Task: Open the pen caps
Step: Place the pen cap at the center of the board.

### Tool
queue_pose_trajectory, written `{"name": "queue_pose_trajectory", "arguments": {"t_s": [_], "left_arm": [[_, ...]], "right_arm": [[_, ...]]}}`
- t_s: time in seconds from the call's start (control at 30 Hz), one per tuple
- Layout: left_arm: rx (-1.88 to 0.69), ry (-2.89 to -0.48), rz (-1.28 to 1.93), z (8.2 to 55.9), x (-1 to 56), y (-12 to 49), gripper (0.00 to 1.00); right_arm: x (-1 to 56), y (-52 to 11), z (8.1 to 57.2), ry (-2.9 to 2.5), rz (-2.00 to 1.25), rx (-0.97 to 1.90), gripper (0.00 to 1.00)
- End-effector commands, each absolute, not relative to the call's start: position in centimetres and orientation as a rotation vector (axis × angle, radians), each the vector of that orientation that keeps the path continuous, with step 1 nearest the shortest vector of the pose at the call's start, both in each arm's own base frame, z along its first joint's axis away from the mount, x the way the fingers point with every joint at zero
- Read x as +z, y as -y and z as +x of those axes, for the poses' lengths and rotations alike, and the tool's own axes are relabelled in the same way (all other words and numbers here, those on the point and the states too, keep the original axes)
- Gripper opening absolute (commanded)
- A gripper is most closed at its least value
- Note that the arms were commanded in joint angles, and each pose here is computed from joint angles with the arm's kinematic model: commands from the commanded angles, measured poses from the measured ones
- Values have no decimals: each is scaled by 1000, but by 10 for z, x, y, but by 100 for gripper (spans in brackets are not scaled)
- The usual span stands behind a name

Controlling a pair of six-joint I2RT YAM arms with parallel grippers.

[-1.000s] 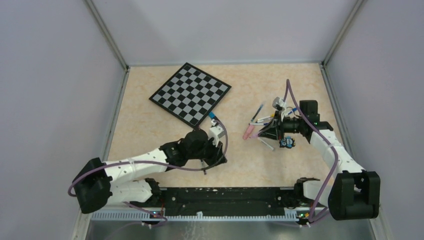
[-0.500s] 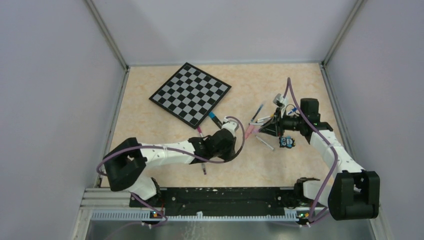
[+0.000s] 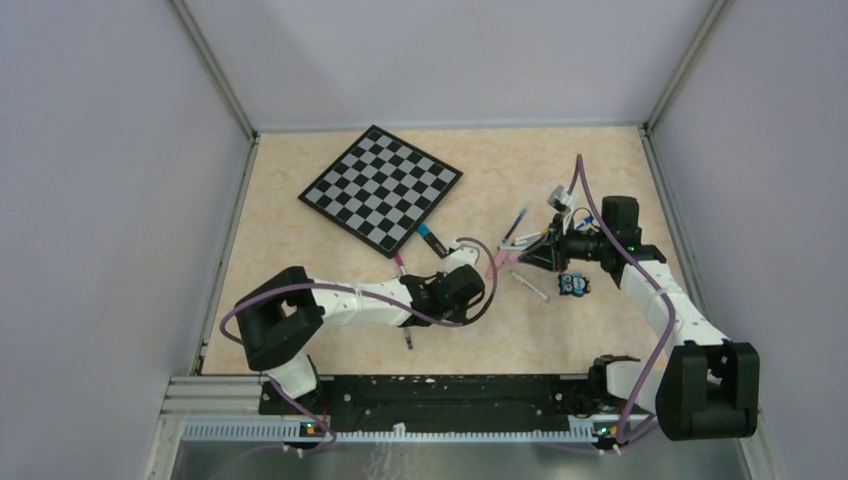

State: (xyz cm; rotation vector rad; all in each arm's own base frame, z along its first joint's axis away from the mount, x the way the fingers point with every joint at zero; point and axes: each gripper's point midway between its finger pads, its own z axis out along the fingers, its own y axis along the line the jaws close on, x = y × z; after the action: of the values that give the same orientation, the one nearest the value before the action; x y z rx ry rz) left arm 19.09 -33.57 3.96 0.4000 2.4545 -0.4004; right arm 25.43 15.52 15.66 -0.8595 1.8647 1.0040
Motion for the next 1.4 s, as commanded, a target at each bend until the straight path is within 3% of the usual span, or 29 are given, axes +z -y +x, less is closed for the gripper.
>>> {"name": "queue_pose_trajectory", "arguments": {"t_s": [0.0, 0.5, 0.93, 1.37], "left_arm": [[-371, -2428, 379, 200, 44, 344, 21], [-295, -2431, 388, 205, 37, 339, 34], [-314, -2382, 391, 210, 59, 341, 36], [-441, -2167, 356, 216, 125, 322, 38]], "right_arm": [[162, -153, 258, -1835, -854, 984, 0], [161, -152, 259, -1840, -844, 987, 0], [155, -147, 261, -1864, -818, 963, 0], [122, -106, 296, -2017, -222, 918, 0]]}}
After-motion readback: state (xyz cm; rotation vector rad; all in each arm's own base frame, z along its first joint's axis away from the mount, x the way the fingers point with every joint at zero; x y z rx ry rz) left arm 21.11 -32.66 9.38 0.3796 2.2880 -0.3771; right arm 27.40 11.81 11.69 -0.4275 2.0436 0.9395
